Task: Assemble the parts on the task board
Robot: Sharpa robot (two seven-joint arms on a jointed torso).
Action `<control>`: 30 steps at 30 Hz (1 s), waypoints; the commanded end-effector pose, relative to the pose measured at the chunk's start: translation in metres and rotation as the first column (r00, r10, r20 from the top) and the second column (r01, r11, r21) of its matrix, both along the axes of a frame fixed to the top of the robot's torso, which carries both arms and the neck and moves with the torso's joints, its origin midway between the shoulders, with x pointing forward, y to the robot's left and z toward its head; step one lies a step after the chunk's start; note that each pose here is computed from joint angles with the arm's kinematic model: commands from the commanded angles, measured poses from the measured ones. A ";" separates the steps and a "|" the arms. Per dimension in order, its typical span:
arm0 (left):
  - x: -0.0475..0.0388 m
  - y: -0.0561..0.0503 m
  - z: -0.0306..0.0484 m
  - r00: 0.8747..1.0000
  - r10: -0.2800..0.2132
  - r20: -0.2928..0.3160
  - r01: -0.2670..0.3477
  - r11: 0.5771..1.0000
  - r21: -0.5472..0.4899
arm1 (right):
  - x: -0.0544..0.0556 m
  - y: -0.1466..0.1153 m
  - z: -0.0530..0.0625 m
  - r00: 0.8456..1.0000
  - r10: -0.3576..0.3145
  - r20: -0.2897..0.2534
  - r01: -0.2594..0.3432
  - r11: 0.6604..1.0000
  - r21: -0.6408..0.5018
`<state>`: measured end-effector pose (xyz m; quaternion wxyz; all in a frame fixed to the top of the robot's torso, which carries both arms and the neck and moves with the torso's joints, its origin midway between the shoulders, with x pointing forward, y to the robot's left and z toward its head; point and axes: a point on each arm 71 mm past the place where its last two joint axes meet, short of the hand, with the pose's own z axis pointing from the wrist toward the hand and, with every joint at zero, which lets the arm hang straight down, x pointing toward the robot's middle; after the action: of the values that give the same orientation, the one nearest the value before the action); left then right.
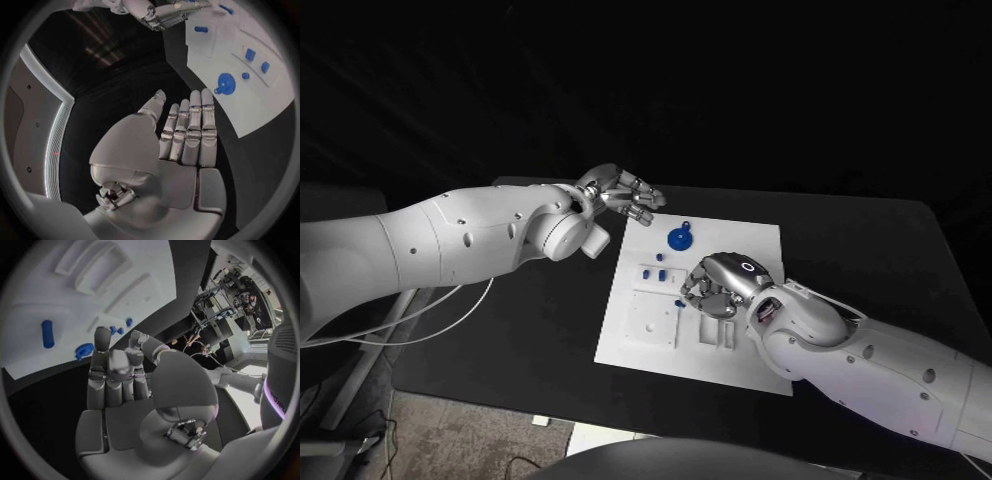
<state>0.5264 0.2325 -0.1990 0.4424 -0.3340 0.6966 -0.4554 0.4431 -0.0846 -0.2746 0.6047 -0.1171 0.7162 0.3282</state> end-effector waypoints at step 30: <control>-0.0151 -0.008 -0.0156 0.995 0.005 -0.096 -0.006 1.000 -0.005 | 0.028 -0.008 0.002 0.988 -0.136 -0.070 0.128 0.986 -0.109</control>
<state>0.5116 0.2254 -0.2154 0.4074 -0.3555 0.7184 -0.4377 0.4736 -0.0969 -0.2703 0.5883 -0.0449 0.7541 0.2886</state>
